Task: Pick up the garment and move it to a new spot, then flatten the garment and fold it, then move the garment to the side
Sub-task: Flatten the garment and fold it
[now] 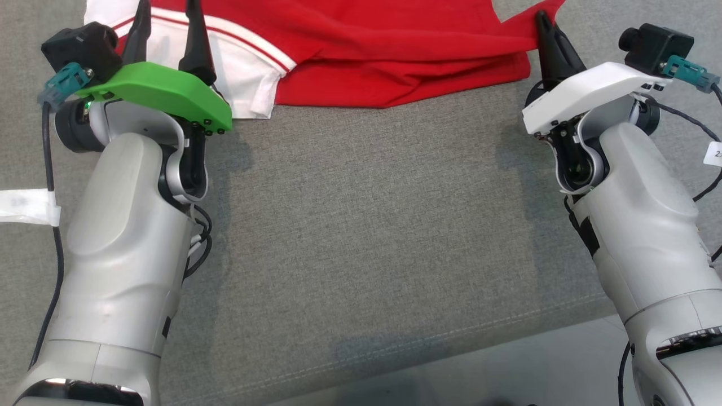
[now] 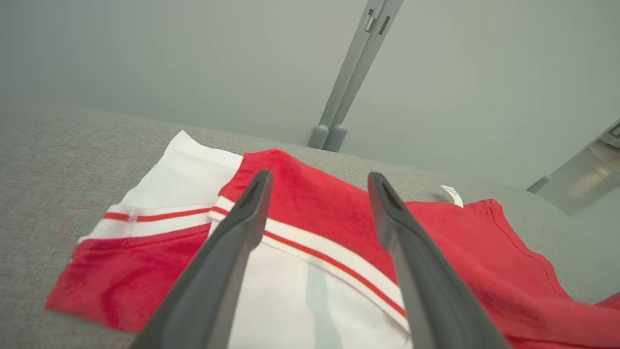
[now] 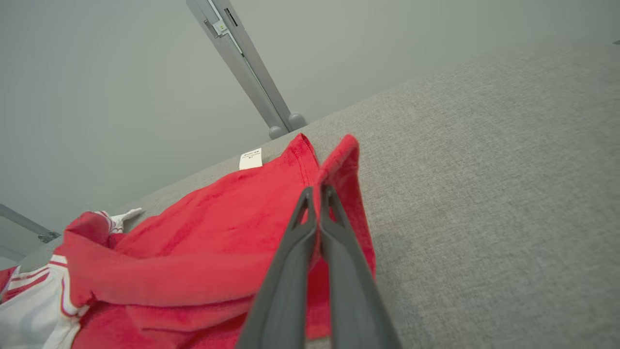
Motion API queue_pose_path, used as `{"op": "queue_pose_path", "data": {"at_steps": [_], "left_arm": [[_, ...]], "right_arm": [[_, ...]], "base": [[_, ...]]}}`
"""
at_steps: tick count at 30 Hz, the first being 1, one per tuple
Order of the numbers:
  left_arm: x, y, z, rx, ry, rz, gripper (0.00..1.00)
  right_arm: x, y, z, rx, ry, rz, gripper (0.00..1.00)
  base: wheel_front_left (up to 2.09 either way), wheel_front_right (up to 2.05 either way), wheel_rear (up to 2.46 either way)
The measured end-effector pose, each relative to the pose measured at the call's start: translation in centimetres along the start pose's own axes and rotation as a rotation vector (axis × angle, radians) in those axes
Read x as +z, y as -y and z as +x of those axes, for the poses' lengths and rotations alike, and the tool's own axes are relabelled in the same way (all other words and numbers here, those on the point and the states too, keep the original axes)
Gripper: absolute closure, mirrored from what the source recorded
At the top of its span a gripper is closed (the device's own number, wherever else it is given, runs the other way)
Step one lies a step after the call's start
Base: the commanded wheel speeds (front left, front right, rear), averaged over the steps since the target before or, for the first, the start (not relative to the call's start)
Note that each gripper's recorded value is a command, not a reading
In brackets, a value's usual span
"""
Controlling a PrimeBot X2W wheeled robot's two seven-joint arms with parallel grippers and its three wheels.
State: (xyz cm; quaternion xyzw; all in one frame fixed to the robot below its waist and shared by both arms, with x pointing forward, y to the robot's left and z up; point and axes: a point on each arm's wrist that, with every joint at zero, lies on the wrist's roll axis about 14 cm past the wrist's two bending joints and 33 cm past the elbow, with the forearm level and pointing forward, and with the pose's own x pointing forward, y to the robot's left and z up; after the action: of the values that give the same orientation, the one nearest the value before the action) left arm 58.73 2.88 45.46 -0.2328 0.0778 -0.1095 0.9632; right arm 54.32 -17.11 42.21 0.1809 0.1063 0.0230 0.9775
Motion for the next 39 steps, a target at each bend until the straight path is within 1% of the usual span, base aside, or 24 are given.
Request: {"op": "queue_pose_path", "data": {"at_steps": [4,8,11,14,17,23,25,31,36,39], "left_arm": [[-0.1,-0.4,-0.2,-0.005,0.001,-0.026,0.0],[-0.2,-1.0,-1.0,-0.006,-0.005,-0.016,0.0],[-1.9,-2.9,-2.4,0.048,-0.058,-0.013,0.0],[-4.6,-4.8,-4.5,0.106,-0.153,-0.012,0.0],[-5.7,-5.7,-5.5,0.129,-0.199,-0.003,0.0],[-5.6,-5.5,-5.5,0.113,-0.198,-0.033,0.0],[-5.6,-5.1,-5.5,0.091,-0.199,-0.035,0.0],[-5.5,-4.6,-5.1,0.057,-0.193,-0.024,0.0],[-5.2,-5.4,-4.8,0.061,-0.189,-0.01,0.0],[-5.4,-5.1,-4.6,0.042,-0.191,-0.016,0.0]], "right_arm": [[-0.5,0.1,0.2,-0.005,-0.002,0.004,1.0],[-0.5,-0.2,0.5,0.005,0.005,0.0,1.0],[-0.5,-0.9,0.7,0.019,0.004,0.004,1.0],[-0.5,-1.6,0.8,0.036,0.005,0.006,1.0],[-0.6,-2.2,0.8,0.05,0.003,0.009,1.0],[-0.9,-2.3,0.7,0.053,-0.008,0.006,1.0],[-1.0,-2.2,0.6,0.053,-0.011,0.004,1.0],[-1.3,-2.0,0.6,0.048,-0.018,0.002,1.0],[-1.6,-1.9,0.6,0.043,-0.025,0.008,1.0],[-1.8,-1.8,0.6,0.041,-0.028,0.011,1.0]], "base": [[0.0,0.0,0.0],[0.0,0.0,0.0],[0.0,0.0,0.0],[0.0,0.0,0.0],[0.0,0.0,0.0],[0.0,0.0,0.0],[0.0,0.0,0.0],[0.0,0.0,0.0],[0.0,0.0,0.0],[0.0,0.0,0.0]]}}
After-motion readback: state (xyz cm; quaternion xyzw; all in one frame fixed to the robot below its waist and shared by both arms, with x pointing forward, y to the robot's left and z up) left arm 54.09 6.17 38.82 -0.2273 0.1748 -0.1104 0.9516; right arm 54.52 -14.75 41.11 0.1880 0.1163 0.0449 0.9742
